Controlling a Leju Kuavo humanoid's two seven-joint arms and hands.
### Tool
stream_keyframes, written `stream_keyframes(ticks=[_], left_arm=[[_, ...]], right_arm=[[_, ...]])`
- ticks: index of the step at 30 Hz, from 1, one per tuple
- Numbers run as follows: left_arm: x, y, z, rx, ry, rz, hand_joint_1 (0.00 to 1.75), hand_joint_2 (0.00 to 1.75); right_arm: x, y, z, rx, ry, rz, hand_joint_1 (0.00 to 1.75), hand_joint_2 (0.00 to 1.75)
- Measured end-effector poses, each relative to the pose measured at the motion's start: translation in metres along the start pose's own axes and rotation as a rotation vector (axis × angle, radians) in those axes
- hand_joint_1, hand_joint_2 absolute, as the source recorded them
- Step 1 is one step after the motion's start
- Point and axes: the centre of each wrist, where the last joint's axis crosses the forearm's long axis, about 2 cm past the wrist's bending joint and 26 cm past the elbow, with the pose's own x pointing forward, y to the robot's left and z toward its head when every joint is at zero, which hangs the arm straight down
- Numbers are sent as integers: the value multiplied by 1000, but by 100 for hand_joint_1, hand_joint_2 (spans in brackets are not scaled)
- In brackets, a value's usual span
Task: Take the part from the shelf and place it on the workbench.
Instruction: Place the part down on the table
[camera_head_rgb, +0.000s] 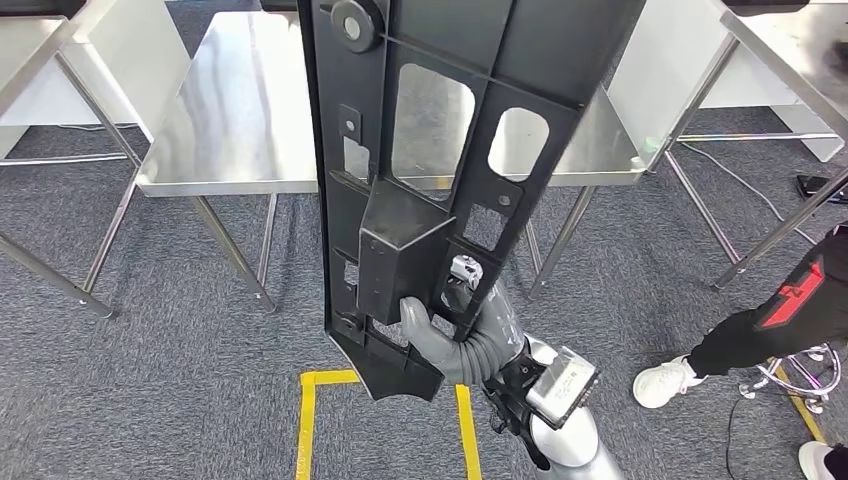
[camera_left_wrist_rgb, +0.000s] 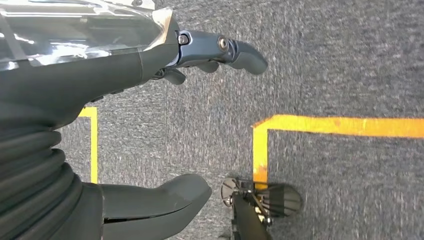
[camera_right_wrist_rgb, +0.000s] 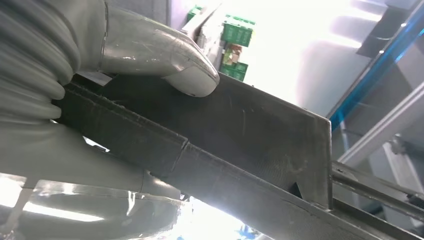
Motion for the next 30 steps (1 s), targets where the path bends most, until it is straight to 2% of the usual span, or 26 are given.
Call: stream_keyframes(ticks=[30], left_arm=[[-1, -5, 1, 30, 22, 52, 0, 175]], right_arm=[[-5, 4, -19, 55, -6, -20, 175, 175]])
